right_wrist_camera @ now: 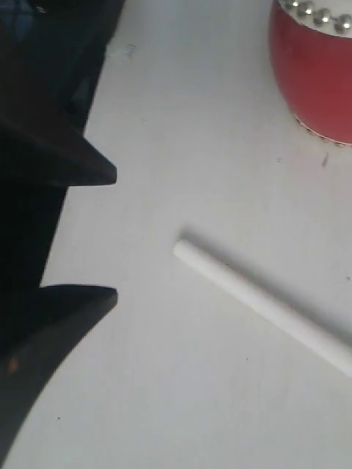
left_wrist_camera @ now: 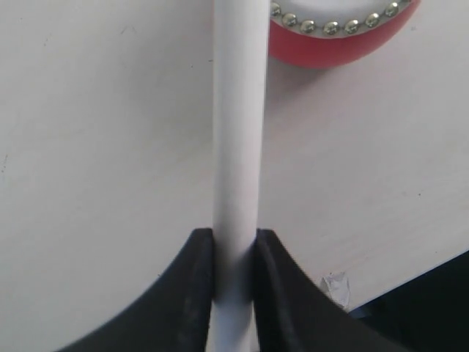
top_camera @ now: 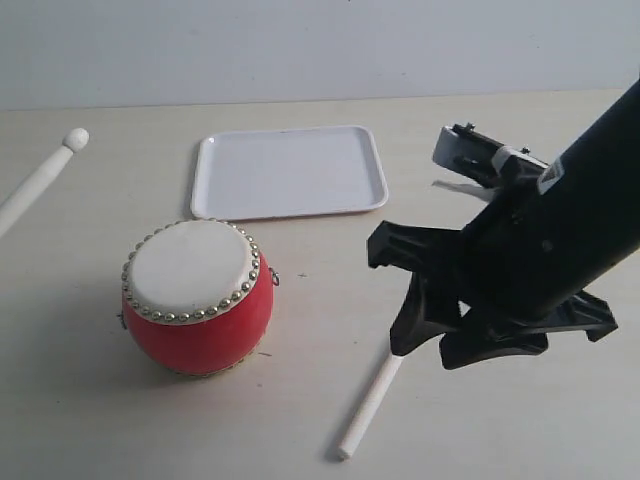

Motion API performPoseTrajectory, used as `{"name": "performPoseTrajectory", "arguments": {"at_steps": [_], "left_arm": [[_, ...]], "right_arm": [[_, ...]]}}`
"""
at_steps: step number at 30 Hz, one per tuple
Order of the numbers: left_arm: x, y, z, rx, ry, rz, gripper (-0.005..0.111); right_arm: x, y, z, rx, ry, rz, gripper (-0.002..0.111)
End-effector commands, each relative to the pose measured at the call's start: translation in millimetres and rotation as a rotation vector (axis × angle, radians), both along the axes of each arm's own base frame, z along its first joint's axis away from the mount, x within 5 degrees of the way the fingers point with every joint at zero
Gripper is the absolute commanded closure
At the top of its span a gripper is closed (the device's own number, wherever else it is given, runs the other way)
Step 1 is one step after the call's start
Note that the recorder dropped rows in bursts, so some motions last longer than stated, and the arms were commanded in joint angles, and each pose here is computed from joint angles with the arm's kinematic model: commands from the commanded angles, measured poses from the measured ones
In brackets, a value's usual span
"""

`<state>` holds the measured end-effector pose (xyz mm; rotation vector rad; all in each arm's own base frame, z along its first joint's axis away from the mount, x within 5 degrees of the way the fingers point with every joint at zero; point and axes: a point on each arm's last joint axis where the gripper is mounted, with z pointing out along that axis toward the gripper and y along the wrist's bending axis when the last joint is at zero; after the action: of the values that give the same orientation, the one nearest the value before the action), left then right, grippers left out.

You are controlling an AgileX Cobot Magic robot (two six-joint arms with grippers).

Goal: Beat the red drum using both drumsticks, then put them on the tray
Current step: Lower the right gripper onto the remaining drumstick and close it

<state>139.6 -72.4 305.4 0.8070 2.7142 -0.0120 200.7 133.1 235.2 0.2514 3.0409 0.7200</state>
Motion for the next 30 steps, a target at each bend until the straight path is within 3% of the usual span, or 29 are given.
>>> {"name": "performPoseTrajectory", "arguments": {"at_steps": [1,8,15,24,26,30], "left_arm": [[-0.6,0.8,0.2,-0.005,-0.005,0.010,0.107],[-0.6,0.8,0.2,-0.005,-0.005,0.010,0.107],[-0.6,0.8,0.2,-0.005,-0.005,0.010,0.107],[-0.6,0.8,0.2,-0.005,-0.005,0.010,0.107],[-0.6,0.8,0.2,-0.005,-0.005,0.010,0.107],[-0.6,0.8,0.2,-0.005,-0.005,0.010,0.107]], "right_arm": [[-1.6,26.9,-13.2,-0.119,-0.072,-0.196,0.065],[-4.0,52.4,-52.7,-0.311,-0.081,-0.319,0.065],[5.2,64.7,-96.2,-0.343,-0.010,-0.407,0.061],[9.7,69.8,-122.2,-0.353,0.016,-0.440,0.062],[9.7,69.8,-125.0,-0.360,0.020,-0.439,0.063],[10.6,69.0,-127.5,-0.376,0.008,-0.419,0.082]]}}
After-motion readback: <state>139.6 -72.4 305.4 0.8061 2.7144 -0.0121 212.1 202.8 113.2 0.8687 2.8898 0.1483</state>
